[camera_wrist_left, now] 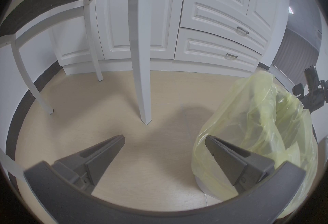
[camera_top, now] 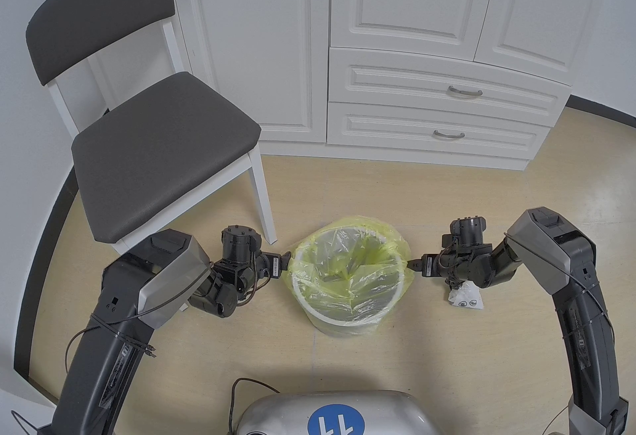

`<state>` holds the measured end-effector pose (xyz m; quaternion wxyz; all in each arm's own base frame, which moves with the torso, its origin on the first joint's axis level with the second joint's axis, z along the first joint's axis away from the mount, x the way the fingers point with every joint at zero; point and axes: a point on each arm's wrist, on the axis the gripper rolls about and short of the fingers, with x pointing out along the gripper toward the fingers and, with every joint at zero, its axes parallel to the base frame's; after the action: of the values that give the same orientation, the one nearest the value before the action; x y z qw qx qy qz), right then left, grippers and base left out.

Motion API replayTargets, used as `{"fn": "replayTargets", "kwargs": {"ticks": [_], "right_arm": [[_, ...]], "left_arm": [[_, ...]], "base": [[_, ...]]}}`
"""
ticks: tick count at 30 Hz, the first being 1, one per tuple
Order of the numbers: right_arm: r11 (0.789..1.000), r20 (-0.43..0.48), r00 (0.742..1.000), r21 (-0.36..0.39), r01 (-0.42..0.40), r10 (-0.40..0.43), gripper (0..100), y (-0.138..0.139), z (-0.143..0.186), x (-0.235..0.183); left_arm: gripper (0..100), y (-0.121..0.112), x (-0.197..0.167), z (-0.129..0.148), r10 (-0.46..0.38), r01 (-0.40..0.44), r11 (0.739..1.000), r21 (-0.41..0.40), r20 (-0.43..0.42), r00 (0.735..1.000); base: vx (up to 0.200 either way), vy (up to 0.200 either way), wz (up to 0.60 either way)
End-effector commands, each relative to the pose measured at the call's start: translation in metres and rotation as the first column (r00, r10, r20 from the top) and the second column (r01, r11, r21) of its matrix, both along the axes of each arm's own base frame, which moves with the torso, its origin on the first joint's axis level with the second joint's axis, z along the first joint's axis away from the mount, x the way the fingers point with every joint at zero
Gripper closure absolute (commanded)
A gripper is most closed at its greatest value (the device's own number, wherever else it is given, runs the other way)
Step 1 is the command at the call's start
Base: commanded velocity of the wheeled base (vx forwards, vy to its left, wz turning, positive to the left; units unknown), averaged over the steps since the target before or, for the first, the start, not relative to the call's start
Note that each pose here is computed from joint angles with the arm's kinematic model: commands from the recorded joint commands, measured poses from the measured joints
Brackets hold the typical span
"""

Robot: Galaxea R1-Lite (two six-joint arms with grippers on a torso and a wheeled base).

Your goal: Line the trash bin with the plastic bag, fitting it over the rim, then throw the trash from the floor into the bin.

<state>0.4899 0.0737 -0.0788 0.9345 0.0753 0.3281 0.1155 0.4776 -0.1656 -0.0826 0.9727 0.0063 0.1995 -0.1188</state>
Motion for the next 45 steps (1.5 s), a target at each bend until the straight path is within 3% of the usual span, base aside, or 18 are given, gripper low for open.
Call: {"fn": "replayTargets", "kwargs": {"ticks": [1,16,25,27,34,36,38,39,45], "right_arm": [[1.000,-0.009,1.000,0.007,0.012,-0.012,0,-0.001,-0.002,0.006],[0.999,-0.011,0.999,0.030,0.036,-0.035,0,-0.003,-0.005,0.010],[0.997,-0.003,1.000,0.072,0.019,-0.019,0,0.020,0.005,0.005],[0.989,0.013,0.998,0.137,0.059,-0.061,0,0.033,0.013,0.011],[0.965,0.050,0.986,0.221,0.144,-0.158,0,0.044,0.021,0.026],[0.939,0.062,0.976,0.293,0.181,-0.207,0,0.052,0.027,0.033],[0.939,0.062,0.976,0.293,0.181,-0.207,0,0.052,0.027,0.033],[0.919,0.084,0.965,0.335,0.208,-0.249,0,0.060,0.029,0.040],[0.912,0.091,0.953,0.329,0.245,-0.289,0,0.052,0.036,0.043]], "left_arm": [[0,0.000,0.005,-0.003,0.005,-0.005,1.000,0.002,-0.005,1.000],[0,0.002,0.011,-0.004,0.012,-0.012,1.000,0.004,-0.004,1.000],[0,0.005,0.006,0.012,0.013,-0.013,1.000,0.003,0.007,1.000],[0,0.008,-0.002,0.019,0.011,-0.011,1.000,0.010,-0.011,1.000],[0,0.010,-0.012,0.023,0.009,-0.008,1.000,0.020,-0.032,0.999],[0,0.012,-0.018,0.023,0.007,-0.007,1.000,0.017,-0.024,1.000],[0,0.012,-0.018,0.023,0.007,-0.007,1.000,0.017,-0.024,1.000],[0,0.014,-0.024,0.024,0.007,-0.006,1.000,0.017,-0.020,1.000],[0,0.017,-0.034,0.032,0.006,-0.006,1.000,0.015,-0.020,1.000]], "base": [[0.000,0.000,0.00],[0.000,0.000,0.00],[0.000,0.000,0.00],[0.000,0.000,0.00],[0.000,0.000,0.00],[0.000,0.000,0.00],[0.000,0.000,0.00],[0.000,0.000,0.00],[0.000,0.000,0.00]]}}
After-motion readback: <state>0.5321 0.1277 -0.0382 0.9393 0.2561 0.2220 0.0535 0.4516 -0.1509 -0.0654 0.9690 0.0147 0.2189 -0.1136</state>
